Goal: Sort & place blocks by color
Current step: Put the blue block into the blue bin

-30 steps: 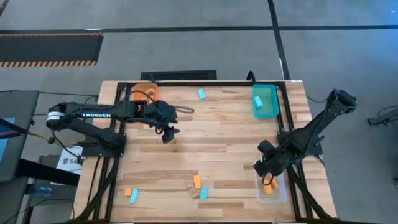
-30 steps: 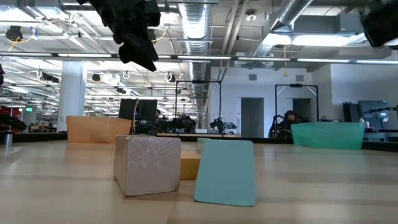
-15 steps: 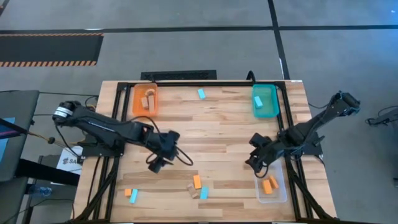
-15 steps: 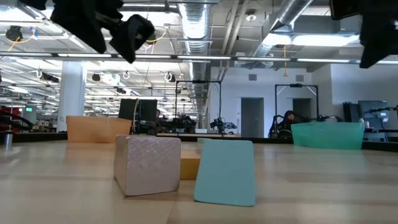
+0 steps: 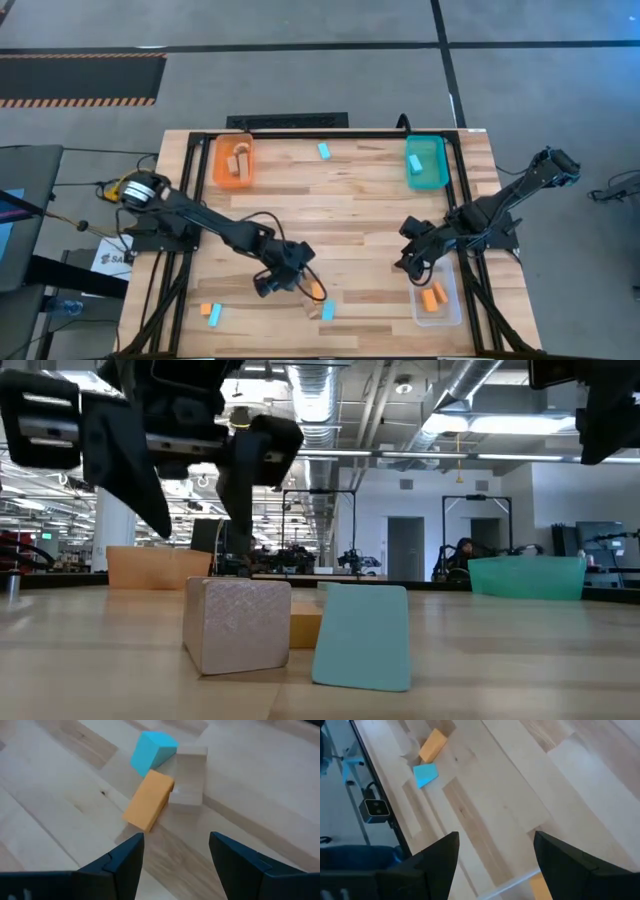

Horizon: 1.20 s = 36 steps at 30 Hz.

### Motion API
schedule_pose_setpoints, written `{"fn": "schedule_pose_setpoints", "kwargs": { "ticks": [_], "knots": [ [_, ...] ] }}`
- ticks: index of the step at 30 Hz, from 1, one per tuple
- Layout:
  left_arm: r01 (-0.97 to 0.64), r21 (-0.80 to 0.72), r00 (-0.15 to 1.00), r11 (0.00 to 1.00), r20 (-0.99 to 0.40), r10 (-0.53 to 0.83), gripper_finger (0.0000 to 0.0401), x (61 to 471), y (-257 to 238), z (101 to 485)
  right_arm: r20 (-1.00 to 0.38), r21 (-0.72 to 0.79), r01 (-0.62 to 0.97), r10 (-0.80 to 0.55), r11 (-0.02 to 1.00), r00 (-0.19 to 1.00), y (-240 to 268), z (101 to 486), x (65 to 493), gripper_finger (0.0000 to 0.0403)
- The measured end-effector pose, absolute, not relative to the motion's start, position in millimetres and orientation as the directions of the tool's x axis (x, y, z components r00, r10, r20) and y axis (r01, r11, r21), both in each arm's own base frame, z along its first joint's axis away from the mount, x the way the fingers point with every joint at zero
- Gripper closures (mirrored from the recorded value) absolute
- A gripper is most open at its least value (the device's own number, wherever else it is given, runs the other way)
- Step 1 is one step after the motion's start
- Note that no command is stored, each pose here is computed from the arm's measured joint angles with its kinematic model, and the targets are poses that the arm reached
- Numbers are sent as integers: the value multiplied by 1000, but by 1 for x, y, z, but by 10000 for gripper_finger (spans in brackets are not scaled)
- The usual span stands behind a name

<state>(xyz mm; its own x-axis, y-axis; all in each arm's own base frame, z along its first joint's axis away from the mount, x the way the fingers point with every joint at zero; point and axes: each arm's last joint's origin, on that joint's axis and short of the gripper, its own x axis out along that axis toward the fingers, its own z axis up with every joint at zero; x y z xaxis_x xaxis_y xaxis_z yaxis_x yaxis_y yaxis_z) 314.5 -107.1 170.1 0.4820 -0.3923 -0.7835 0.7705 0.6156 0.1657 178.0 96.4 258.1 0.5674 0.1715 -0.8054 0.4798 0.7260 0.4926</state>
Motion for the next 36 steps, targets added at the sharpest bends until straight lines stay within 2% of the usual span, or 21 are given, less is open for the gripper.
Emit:
{"fn": "schedule_pose_setpoints", "kwargs": {
  "ticks": [5, 10, 15, 19, 22, 26, 36],
  "knots": [
    [817, 241, 494, 524, -761, -421, 187, 329, -112, 162, -798, 509, 485, 178, 711, 576, 97, 259, 179, 122],
    [827, 272, 500, 492, -757, -421, 187, 352, -115, 158, -793, 521, 494, 181, 696, 582, 97, 259, 179, 122],
    [884, 230, 412, 408, -795, -445, 187, 376, -116, 151, -788, 528, 490, 185, 693, 587, 98, 260, 180, 122],
    [916, 160, 314, 367, -856, -410, 187, 387, -115, 140, -778, 541, 481, 192, 690, 599, 98, 261, 181, 122],
    [929, 163, 297, 332, -865, -406, 187, 397, -115, 143, -777, 541, 481, 192, 690, 599, 98, 261, 181, 122],
    [940, 127, 253, 315, -881, -399, 187, 398, -112, 138, -778, 540, 473, 199, 696, 596, 101, 261, 180, 122],
    [942, 136, 263, 306, -866, -426, 187, 400, -111, 141, -783, 534, 442, 224, 721, 580, 109, 260, 174, 122]
  ]
}}
